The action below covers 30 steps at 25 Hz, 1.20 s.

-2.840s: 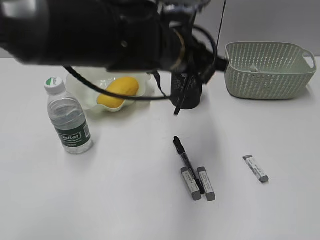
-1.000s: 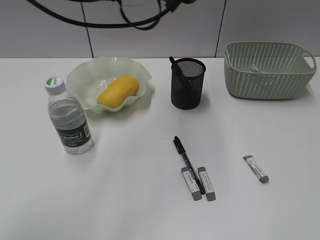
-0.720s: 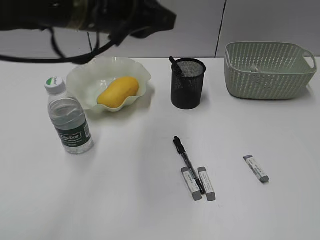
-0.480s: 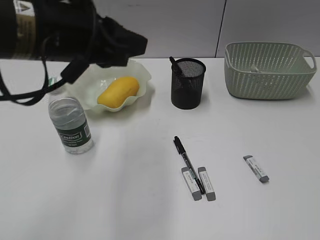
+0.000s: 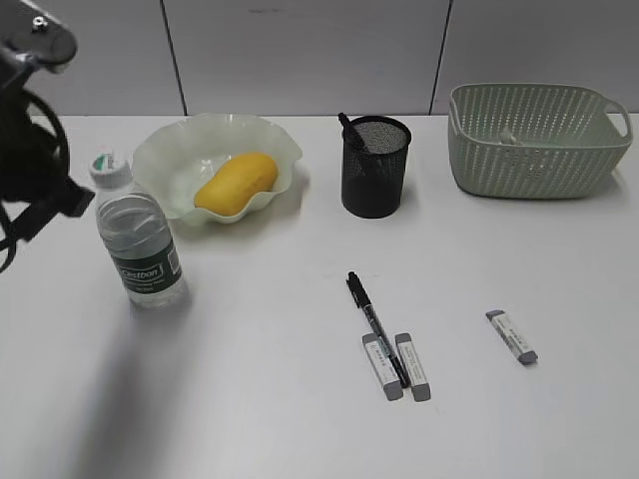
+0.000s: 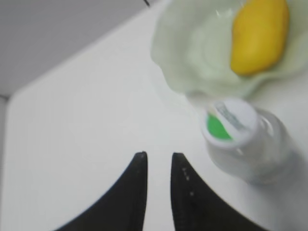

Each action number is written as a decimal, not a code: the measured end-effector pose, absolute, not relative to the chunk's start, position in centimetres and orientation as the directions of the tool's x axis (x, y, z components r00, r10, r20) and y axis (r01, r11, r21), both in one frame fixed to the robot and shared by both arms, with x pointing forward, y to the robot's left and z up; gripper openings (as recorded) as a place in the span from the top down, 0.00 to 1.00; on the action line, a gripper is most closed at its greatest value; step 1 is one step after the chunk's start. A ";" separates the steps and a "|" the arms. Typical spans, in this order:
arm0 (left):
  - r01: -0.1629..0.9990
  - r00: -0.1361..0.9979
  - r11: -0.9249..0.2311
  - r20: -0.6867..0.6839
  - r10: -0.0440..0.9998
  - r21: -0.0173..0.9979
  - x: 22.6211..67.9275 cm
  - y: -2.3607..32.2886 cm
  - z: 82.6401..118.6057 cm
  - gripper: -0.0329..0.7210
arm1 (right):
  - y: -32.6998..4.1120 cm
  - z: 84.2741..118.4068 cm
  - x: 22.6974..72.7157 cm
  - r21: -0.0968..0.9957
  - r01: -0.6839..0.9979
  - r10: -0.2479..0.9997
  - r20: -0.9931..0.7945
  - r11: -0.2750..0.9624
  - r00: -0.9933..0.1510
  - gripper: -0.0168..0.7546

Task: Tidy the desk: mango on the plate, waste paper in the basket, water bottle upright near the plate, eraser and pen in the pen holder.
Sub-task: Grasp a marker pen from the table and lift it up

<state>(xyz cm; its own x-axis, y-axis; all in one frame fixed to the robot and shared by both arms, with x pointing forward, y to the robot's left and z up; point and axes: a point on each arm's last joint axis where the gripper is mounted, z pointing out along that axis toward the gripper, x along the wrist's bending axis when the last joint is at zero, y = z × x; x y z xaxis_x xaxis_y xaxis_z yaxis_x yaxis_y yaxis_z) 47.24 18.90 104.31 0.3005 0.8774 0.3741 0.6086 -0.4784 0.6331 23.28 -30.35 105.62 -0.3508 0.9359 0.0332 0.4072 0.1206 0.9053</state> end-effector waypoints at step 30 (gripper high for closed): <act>0.435 0.490 -0.251 0.007 0.871 0.865 25.1 30.5 106.4 0.19 | -30.3 105.6 23.3 0.905 0.407 0.936 0.033 0.120 -0.351 0.55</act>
